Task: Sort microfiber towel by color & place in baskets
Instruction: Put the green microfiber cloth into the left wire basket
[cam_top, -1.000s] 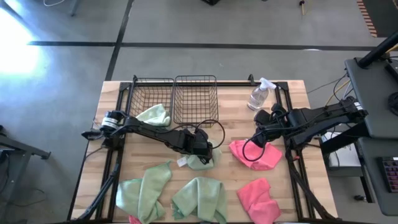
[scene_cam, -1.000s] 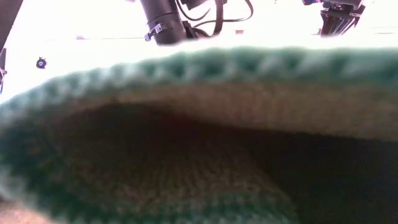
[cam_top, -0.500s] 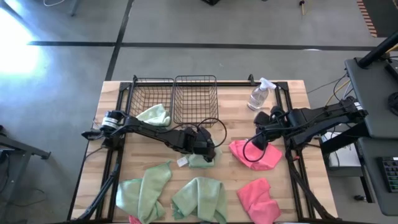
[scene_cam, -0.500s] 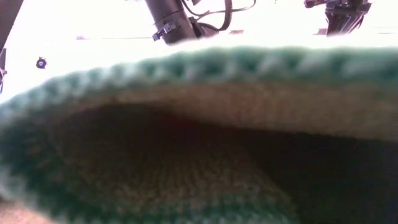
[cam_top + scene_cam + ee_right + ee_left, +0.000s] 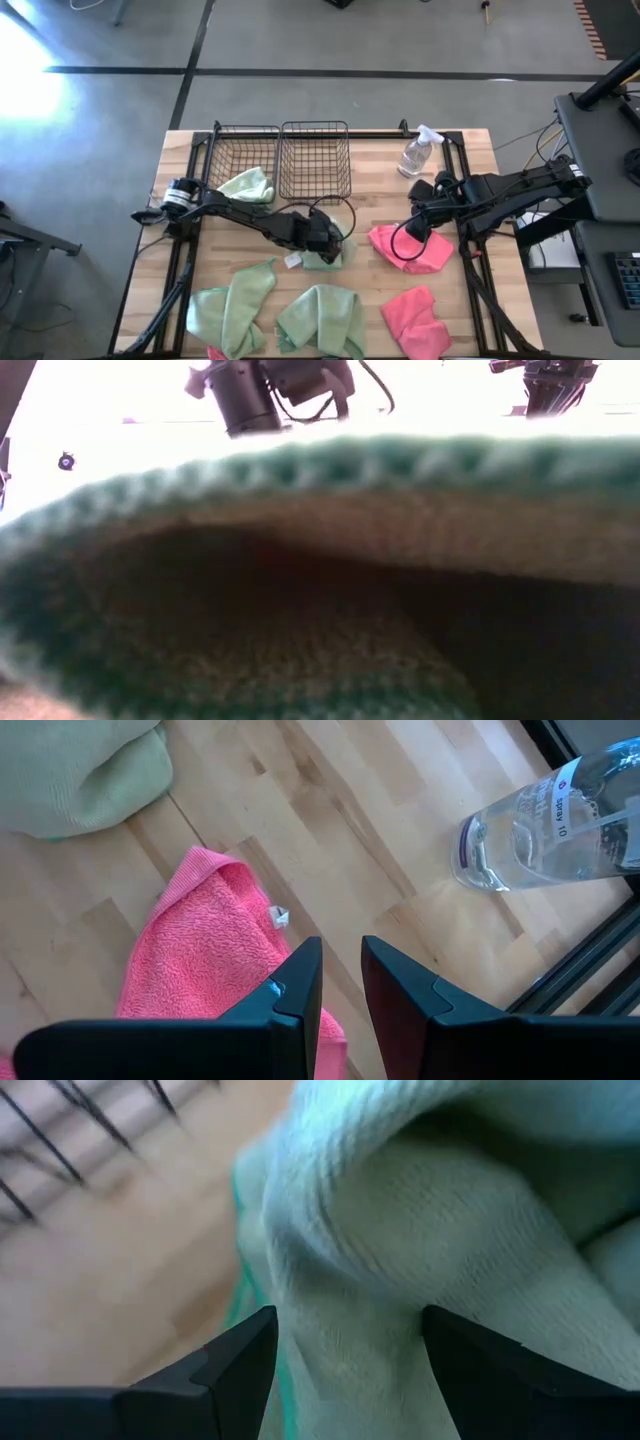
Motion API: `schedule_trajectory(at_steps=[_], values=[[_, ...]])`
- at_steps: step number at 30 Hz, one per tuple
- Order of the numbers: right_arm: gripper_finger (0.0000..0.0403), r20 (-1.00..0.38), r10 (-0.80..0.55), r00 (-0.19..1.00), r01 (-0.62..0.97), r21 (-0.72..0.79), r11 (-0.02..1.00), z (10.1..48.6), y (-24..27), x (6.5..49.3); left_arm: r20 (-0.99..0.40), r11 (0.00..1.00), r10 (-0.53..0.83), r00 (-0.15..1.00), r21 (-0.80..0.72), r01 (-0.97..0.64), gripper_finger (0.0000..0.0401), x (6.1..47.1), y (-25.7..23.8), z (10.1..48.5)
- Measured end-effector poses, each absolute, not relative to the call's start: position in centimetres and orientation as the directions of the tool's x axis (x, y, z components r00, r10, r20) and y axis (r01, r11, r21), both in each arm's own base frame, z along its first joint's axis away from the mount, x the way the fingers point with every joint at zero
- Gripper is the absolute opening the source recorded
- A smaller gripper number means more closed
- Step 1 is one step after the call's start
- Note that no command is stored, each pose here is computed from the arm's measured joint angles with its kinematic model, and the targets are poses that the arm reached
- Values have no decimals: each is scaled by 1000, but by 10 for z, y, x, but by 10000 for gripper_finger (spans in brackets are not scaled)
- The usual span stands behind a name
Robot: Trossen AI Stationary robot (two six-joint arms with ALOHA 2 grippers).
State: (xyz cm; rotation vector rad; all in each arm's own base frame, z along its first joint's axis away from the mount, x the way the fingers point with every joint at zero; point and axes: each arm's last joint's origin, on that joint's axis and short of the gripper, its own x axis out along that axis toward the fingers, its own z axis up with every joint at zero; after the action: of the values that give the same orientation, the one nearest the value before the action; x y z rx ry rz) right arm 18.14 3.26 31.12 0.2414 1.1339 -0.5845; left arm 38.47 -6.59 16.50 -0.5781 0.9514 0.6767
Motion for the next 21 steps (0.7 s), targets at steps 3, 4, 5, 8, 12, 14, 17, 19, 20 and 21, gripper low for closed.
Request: schedule_trajectory(at_steps=[3,4,5,8,12,14,17,19,20,21], values=[[68,-902,-315,294,551,-109,827,311,33,181,-874,644,211,437,-212,-735,233,383,-68,154],[68,-902,-315,294,550,-109,828,311,33,181,-873,644,200,445,-225,-731,233,382,-68,151],[68,-902,-315,294,548,-111,829,311,33,181,-871,644,188,454,-239,-726,233,381,-69,149],[68,-902,-316,294,542,-115,833,311,33,181,-856,649,165,490,-280,-707,233,383,-70,147],[68,-899,-322,295,544,-119,831,311,32,181,-860,654,152,487,-282,-702,229,384,-71,150],[68,-899,-322,295,544,-119,831,311,32,181,-851,668,148,503,-289,-686,220,388,-72,155],[68,-899,-322,296,544,-119,830,311,32,181,-841,690,145,521,-292,-663,190,393,-73,163],[68,-899,-322,296,545,-119,830,311,32,181,-831,701,142,538,-299,-647,162,396,-73,168],[68,-899,-322,296,545,-118,830,311,32,181,-826,705,140,546,-304,-641,146,398,-74,171],[68,-899,-323,296,546,-118,830,311,32,181,-824,706,140,548,-305,-639,131,399,-74,173]])
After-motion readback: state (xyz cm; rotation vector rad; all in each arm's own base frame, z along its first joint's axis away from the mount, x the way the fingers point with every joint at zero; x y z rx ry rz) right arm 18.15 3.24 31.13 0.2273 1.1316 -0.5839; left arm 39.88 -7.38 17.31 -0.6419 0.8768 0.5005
